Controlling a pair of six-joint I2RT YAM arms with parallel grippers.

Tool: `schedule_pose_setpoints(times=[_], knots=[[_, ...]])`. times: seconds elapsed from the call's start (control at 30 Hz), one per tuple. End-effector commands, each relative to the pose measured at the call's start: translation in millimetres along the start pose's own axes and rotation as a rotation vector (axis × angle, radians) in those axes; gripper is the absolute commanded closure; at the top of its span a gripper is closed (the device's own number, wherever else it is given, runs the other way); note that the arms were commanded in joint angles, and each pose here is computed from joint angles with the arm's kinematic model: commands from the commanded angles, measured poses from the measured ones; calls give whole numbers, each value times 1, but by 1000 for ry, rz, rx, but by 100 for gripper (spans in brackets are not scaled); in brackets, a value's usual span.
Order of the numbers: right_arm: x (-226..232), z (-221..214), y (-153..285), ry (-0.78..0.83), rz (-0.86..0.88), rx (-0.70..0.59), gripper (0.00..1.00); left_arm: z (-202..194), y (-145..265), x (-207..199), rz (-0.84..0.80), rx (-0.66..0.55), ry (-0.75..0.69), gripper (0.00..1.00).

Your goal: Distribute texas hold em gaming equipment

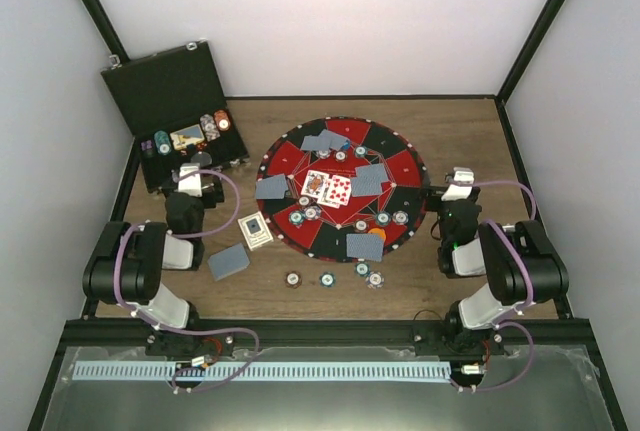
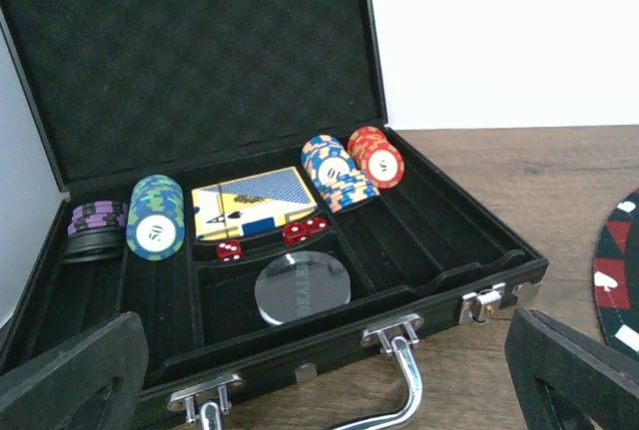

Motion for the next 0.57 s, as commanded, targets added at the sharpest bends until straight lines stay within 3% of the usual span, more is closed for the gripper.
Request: schedule_pose_setpoints(times=[0.0, 0.53], knots=[[-1, 11, -3, -2, 19, -52, 0, 7, 0, -1, -19, -34, 37, 0], [-1, 11, -3, -3, 24, -54, 0, 7, -1, -1, -19, -30, 37, 0]])
Point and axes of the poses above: each gripper's point midway between its finger pads, its own y axis back along the fingers, its own x axis along the line the jaws close on, z = x × y, the point moved 9 cm from there along y, back along the fingers, and after that the axes turned 6 degrees about y, right-handed, at the moved point
